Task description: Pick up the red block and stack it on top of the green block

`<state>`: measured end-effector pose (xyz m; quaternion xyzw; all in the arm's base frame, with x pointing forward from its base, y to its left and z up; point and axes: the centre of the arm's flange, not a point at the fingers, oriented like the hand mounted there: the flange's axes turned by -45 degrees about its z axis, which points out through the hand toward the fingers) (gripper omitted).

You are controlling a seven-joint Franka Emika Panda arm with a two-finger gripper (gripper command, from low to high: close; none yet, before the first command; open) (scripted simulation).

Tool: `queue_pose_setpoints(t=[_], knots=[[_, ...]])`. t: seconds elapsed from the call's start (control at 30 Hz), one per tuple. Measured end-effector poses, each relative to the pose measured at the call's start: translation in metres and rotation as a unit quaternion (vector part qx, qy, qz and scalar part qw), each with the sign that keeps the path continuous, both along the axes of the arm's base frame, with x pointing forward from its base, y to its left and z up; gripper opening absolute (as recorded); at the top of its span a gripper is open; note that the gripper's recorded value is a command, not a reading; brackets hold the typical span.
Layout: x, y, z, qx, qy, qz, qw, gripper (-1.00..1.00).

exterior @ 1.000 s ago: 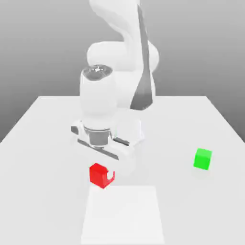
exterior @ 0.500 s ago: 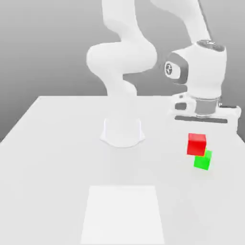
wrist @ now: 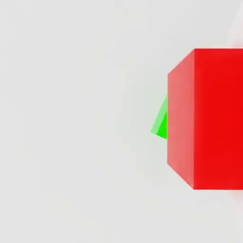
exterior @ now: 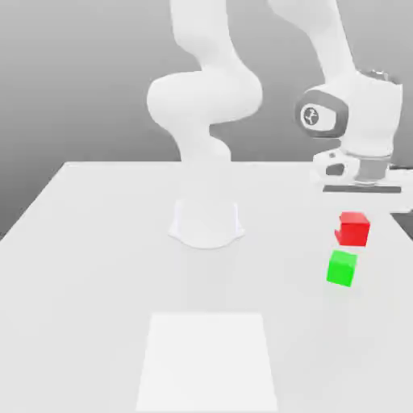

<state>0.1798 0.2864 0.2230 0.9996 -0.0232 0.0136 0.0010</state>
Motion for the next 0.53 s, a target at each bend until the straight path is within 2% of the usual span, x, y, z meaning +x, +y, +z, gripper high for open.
queue_pose_setpoints(t=[0.53], knots=[[-0.003,-0.002,-0.039,0.001,0.009,-0.001,1.0,-1.0]])
